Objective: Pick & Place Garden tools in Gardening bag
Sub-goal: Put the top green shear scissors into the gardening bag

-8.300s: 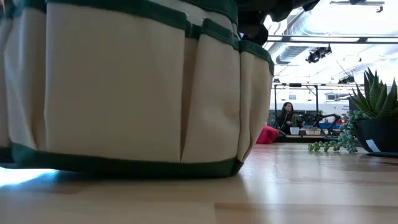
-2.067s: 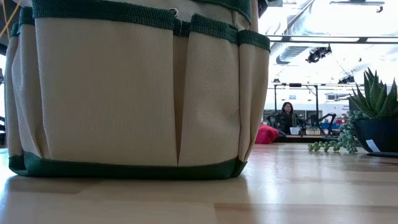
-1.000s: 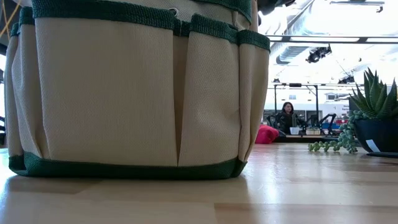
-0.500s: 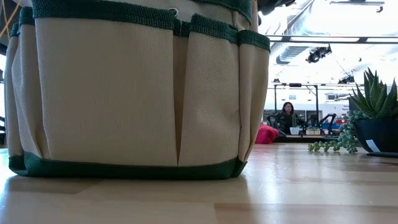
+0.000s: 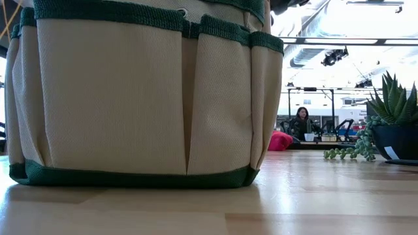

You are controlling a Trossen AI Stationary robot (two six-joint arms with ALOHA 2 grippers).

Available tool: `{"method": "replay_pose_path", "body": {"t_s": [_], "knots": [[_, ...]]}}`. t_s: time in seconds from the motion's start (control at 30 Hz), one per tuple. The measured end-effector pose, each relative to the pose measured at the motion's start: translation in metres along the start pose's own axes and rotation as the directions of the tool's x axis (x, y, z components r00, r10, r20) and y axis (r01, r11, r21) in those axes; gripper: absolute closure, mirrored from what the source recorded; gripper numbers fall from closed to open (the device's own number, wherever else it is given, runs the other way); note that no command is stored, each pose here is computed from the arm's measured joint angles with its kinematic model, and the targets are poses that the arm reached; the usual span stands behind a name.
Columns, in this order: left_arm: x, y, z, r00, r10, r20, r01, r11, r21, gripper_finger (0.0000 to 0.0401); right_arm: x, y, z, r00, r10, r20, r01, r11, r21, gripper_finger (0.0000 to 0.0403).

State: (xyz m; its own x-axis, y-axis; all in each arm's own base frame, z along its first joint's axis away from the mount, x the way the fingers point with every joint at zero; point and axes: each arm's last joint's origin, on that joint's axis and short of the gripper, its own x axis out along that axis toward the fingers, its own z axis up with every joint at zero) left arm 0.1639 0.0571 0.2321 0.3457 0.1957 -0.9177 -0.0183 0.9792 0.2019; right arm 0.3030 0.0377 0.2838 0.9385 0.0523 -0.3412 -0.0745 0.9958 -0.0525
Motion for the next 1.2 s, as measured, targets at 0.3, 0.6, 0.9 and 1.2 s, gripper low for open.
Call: {"method": "replay_pose_path", "body": {"t_s": [0.3, 0.6, 0.9, 1.2], "knots": [[-0.066, -0.021, -0.001, 0.845, -0.004, 0.535, 0.067, 0.993, -0.098, 0.0364, 0.000, -0.001, 0.002, 1.000, -0.004, 0.016, 0.004, 1.000, 0.000, 0.0151], [-0.056, -0.061, -0.010, 0.644, -0.144, 0.751, 0.297, 0.952, -0.072, 0.0364, 0.000, 0.000, 0.002, 1.000, 0.004, 0.020, -0.004, 1.000, 0.001, 0.0151], [-0.029, -0.117, -0.026, 0.467, -0.138, 0.874, 0.352, 0.935, -0.041, 0.0364, 0.000, 0.001, 0.002, 0.999, 0.028, 0.024, -0.029, 1.000, 0.010, 0.0151], [-0.029, -0.163, -0.046, 0.490, -0.066, 0.869, 0.279, 0.957, -0.085, 0.0364, 0.000, 0.000, 0.009, 0.995, 0.025, 0.095, -0.028, 0.999, 0.032, 0.0151]]}}
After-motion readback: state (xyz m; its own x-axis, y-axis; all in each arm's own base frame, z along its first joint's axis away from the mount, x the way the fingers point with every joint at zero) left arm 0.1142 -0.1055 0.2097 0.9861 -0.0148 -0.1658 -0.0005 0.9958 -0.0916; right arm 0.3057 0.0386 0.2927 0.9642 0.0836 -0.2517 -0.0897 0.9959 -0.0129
